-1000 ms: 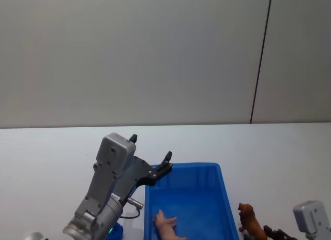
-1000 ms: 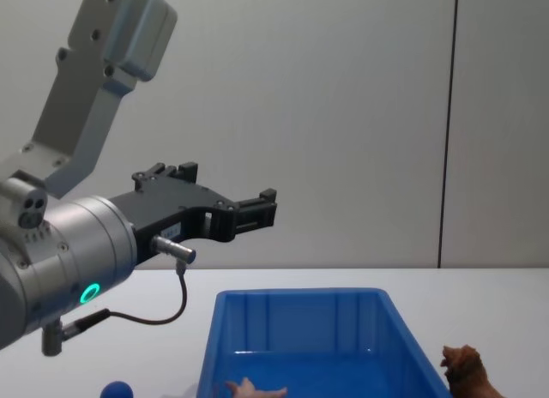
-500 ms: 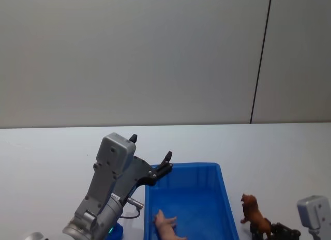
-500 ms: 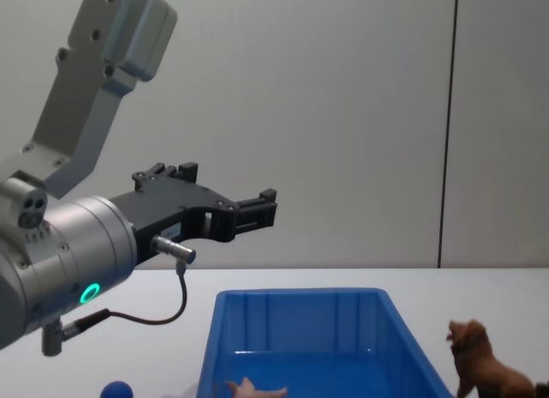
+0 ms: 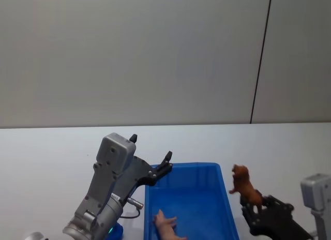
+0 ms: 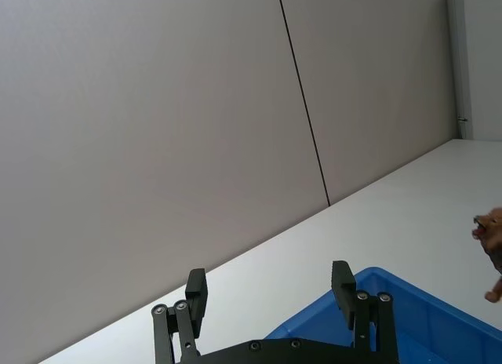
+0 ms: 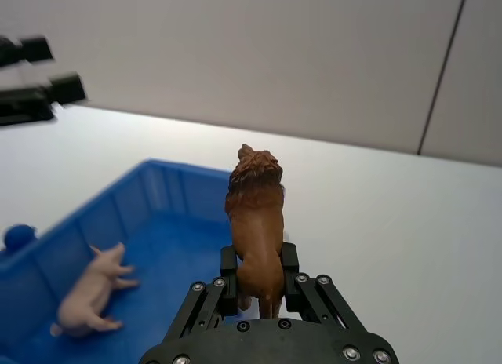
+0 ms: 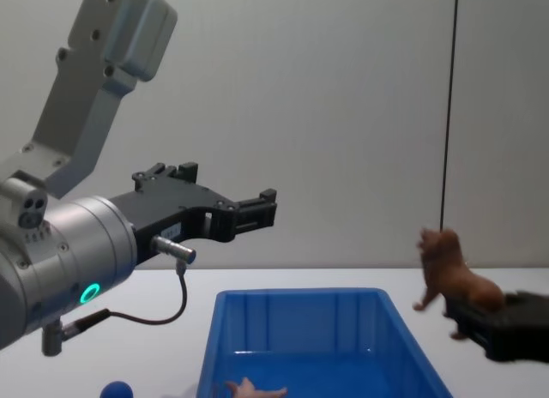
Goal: Pick up the two dolls from the table and place them into the box.
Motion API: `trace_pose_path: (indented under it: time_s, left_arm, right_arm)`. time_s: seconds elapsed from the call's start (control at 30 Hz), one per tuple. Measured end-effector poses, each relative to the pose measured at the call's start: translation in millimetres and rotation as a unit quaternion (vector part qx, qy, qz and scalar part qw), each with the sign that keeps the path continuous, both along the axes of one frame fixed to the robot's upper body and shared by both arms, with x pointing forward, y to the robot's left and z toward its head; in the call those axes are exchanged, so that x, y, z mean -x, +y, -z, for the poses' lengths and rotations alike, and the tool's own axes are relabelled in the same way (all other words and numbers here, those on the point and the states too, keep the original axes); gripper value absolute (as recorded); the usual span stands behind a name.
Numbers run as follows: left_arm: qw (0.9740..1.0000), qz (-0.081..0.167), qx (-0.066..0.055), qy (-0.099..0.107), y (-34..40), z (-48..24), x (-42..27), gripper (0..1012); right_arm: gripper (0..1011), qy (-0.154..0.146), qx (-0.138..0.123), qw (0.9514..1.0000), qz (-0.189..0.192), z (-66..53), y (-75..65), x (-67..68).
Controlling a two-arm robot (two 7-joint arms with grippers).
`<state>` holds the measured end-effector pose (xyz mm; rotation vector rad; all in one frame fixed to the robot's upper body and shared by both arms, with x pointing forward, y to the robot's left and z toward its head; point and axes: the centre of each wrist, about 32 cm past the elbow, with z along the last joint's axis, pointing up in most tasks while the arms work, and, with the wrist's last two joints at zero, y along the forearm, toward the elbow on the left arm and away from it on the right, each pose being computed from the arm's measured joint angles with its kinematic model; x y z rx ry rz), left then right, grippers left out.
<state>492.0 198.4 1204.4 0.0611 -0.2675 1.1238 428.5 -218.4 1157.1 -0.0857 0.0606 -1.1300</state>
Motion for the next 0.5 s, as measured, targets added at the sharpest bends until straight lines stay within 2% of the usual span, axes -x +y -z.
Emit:
trace_pose_path:
  time_s: [0.2,0.4,0.5]
  left_arm:
    - [1.0,0.0,0.0,0.0,0.0,0.0,0.0,1001]
    - [1.0,0.0,0.0,0.0,0.0,0.0,0.0,1001]
    - [1.0,0.0,0.0,0.0,0.0,0.0,0.0,1001]
  right_arm:
    - [305,-0.022,-0.013,0.9993,-0.028,-11.5,13.6,-7.4]
    - [304,-0.029,-0.015,0.9984,-0.046,-14.9,23.3,-13.4]
    - [346,-0.03,-0.015,0.9981,-0.053,-15.4,27.3,-16.5]
